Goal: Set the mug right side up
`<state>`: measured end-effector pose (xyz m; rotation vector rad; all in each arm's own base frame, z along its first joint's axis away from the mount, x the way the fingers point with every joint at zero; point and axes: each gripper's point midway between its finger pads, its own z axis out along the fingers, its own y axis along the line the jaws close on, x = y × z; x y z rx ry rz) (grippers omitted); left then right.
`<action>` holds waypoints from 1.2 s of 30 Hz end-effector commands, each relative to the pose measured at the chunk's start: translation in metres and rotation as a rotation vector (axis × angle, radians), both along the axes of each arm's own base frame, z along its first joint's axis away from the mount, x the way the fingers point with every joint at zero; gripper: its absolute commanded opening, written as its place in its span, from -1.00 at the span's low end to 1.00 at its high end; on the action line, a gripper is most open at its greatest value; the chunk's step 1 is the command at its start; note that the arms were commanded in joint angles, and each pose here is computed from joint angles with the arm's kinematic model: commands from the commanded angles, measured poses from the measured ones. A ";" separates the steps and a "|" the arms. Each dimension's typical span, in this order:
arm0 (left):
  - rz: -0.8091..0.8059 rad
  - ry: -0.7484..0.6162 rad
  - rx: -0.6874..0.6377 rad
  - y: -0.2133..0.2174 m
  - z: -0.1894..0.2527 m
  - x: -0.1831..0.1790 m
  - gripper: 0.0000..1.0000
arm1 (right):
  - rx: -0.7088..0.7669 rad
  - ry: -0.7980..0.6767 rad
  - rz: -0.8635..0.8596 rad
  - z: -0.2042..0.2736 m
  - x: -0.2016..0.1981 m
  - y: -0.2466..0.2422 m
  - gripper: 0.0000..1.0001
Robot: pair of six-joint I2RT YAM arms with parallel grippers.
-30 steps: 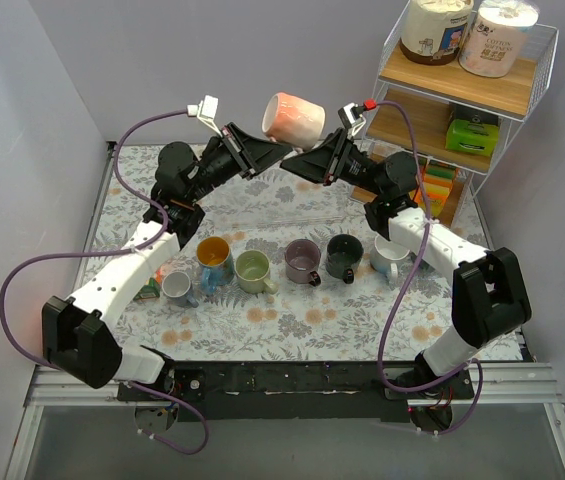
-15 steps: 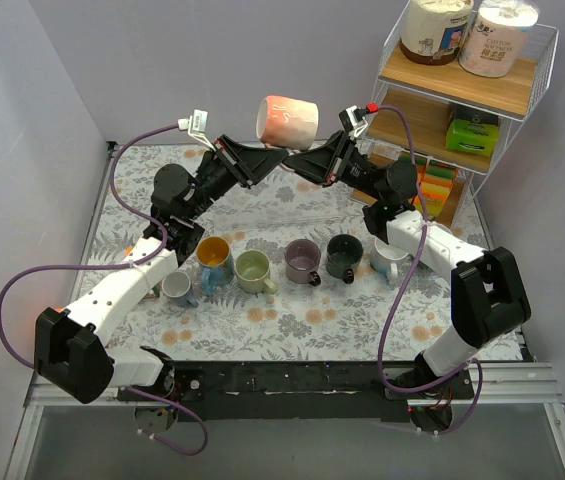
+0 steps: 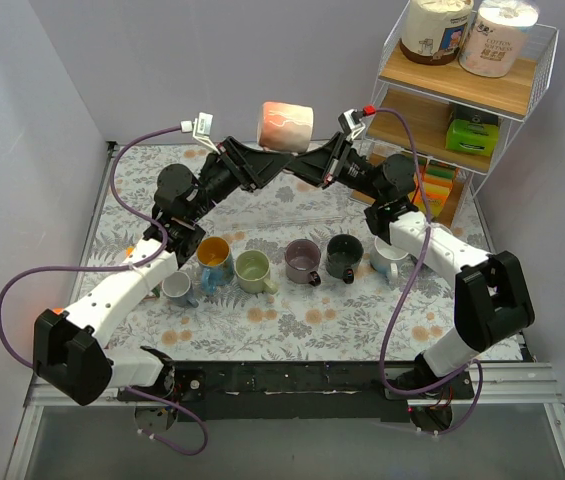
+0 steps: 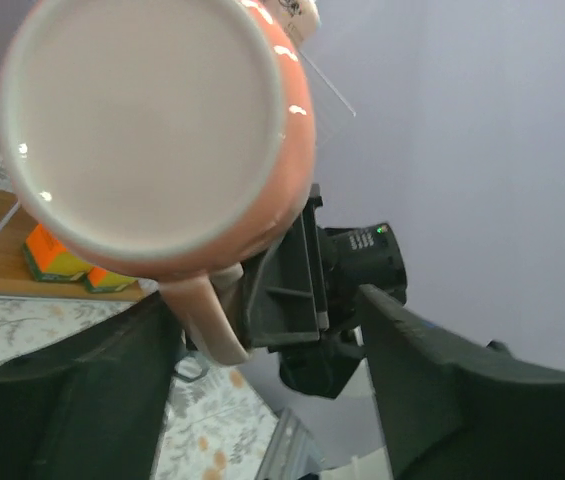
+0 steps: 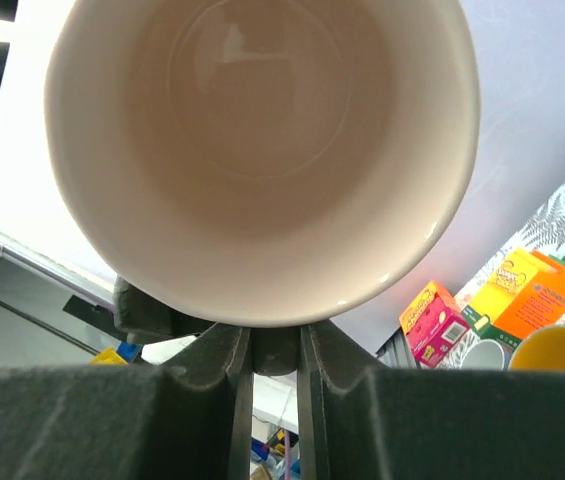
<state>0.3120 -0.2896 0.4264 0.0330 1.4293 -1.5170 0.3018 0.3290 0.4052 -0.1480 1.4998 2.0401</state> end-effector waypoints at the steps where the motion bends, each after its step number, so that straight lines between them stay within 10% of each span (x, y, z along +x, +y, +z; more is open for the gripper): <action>1: -0.055 -0.048 0.078 -0.002 -0.007 -0.027 0.51 | 0.065 -0.134 -0.097 0.044 -0.010 -0.015 -0.97; 4: -0.065 0.002 0.151 -0.001 -0.033 -0.032 0.96 | 0.023 -0.138 -0.123 0.038 -0.008 -0.015 -0.97; 16: 0.198 0.201 0.356 0.051 -0.090 -0.031 0.96 | -0.282 -0.141 -0.424 0.002 0.000 -0.067 -0.97; 36: 0.075 0.183 0.422 0.039 -0.102 -0.046 0.96 | -1.219 0.270 -1.461 -0.084 -0.052 -0.348 -0.97</action>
